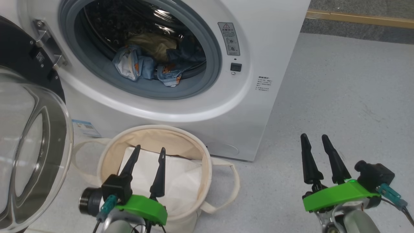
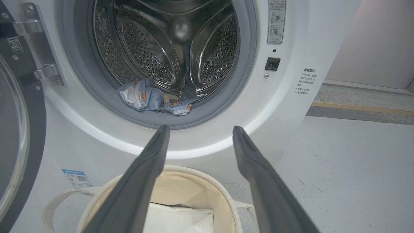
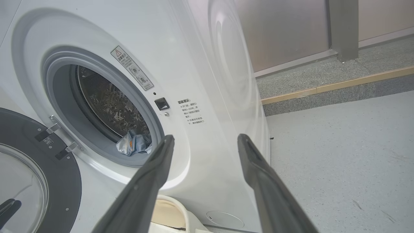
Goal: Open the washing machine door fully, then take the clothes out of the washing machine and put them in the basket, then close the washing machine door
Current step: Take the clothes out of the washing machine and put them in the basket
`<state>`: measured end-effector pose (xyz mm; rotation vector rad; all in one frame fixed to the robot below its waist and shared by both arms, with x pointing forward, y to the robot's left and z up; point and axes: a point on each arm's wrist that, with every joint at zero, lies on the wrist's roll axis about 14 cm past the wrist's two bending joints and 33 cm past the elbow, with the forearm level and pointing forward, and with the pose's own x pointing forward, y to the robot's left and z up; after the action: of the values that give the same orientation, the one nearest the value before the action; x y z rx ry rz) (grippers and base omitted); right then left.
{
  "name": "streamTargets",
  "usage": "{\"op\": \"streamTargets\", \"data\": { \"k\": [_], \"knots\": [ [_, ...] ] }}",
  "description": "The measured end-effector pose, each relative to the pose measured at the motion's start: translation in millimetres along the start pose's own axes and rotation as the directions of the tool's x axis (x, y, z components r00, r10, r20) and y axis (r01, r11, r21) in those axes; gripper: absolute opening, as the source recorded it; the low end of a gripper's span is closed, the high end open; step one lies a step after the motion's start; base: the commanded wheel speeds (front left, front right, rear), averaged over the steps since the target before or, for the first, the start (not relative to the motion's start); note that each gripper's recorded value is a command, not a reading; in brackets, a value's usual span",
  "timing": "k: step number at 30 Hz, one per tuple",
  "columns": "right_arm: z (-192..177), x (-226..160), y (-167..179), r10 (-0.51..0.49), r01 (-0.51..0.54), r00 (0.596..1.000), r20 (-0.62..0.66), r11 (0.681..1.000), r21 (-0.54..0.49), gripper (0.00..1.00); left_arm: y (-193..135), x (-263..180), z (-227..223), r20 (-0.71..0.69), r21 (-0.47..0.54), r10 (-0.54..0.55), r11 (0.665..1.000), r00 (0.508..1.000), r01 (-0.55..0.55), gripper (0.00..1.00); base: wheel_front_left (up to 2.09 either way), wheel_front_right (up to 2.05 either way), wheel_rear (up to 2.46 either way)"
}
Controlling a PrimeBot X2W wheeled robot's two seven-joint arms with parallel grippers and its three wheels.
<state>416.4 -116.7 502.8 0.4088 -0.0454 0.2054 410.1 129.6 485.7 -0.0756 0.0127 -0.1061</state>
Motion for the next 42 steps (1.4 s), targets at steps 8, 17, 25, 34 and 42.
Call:
{"op": "streamTargets", "data": {
  "k": [8, 17, 25, 34, 42],
  "knots": [
    [-0.9, -0.4, -1.7, -0.005, 0.005, 1.0, -0.002, 1.0, 0.0, 1.0, 1.8, 1.5, 0.9, 0.004, -0.002, 0.007, 1.0, 1.0, -0.007, 1.0, 0.0, 0.0, 0.0],
    [-9.3, -1.6, -12.5, -0.03, 0.028, 0.999, -0.029, 0.999, -0.036, 1.0, 2.5, 6.6, -2.9, -0.003, 0.006, 0.013, 1.0, 1.0, -0.013, 1.0, 0.0, 0.0, 0.0],
    [-20.6, 0.8, -23.7, -0.056, 0.054, 0.997, -0.057, 0.998, -0.039, 1.0, 5.2, 22.6, -11.4, -0.021, 0.015, 0.021, 1.0, 1.0, -0.02, 1.0, 0.0, 0.0, 0.0],
    [-44.7, 18.5, -47.9, -0.099, 0.093, 0.99, -0.104, 0.994, -0.058, 1.0, 26.8, 97.7, -11.0, -0.002, 0.076, 0.082, 0.994, 0.997, -0.081, 1.0, 0.0, 0.0, 0.0],
    [-69.5, 41.6, -71.0, -0.131, 0.126, 0.982, -0.135, 0.991, -0.042, 1.0, 57.6, 182.3, -25.8, -0.051, 0.188, 0.124, 0.976, 0.991, -0.113, 1.0, 0.0, 0.0, 0.0]
  ]
}}
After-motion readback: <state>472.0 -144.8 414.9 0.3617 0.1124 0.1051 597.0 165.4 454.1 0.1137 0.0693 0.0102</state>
